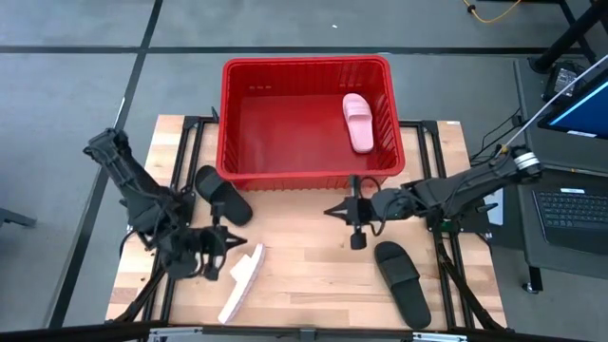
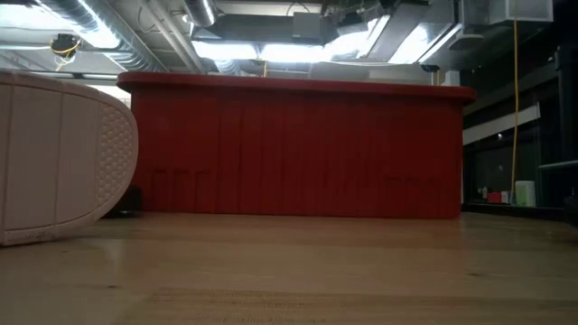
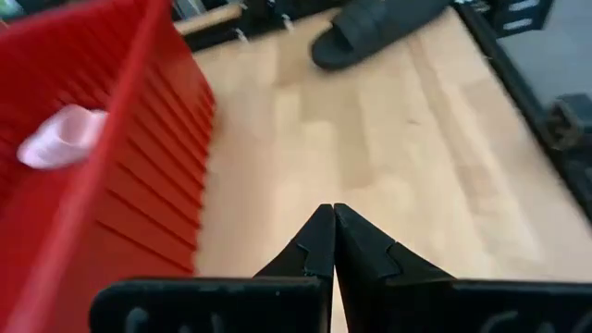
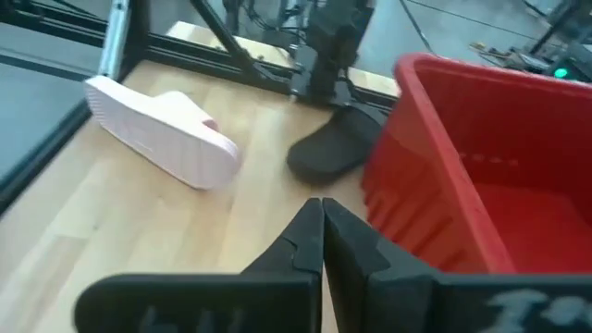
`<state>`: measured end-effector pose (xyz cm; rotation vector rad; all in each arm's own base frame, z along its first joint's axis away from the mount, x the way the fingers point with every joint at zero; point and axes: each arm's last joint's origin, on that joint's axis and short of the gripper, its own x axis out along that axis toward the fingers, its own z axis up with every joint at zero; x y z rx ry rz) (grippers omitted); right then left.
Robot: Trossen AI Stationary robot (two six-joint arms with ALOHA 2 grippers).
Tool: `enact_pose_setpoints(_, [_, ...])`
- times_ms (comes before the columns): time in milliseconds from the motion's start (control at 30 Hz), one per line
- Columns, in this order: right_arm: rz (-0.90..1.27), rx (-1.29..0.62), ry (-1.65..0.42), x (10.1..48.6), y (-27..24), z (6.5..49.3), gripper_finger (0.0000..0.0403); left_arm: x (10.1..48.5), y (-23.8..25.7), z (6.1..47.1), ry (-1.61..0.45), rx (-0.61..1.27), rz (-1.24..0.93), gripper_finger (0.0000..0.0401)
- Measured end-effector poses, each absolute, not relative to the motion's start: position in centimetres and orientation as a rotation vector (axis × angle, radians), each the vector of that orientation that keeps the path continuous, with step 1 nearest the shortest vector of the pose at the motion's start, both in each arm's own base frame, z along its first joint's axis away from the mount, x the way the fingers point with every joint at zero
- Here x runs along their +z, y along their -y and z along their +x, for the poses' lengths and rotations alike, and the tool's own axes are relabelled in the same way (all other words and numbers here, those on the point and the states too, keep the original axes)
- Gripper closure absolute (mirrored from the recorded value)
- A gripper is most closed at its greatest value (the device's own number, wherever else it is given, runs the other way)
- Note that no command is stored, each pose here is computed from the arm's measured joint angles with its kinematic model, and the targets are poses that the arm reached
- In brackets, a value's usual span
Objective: Pick and place slides into bin
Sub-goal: Put the pink slide into the red bin
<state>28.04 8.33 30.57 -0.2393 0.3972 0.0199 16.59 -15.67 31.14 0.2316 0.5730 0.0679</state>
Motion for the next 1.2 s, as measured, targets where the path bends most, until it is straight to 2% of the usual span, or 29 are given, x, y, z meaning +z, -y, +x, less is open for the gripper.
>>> enact_pose_setpoints(600, [-0.242,0.147,-0.323,30.7,-13.5,29.7,0.0399,24.0,22.5,14.2,-0.696,0.171,0.051,0.0400])
enact_pose_setpoints(933, [-0.216,0.152,-0.329,29.9,-14.1,30.2,0.0390,20.8,24.3,11.1,-0.724,0.309,-0.099,0.0399])
enact_pose_setpoints(1200, [-0.223,0.156,-0.324,29.8,-14.2,30.4,0.0396,17.7,25.5,10.8,-0.793,0.378,-0.095,0.0398])
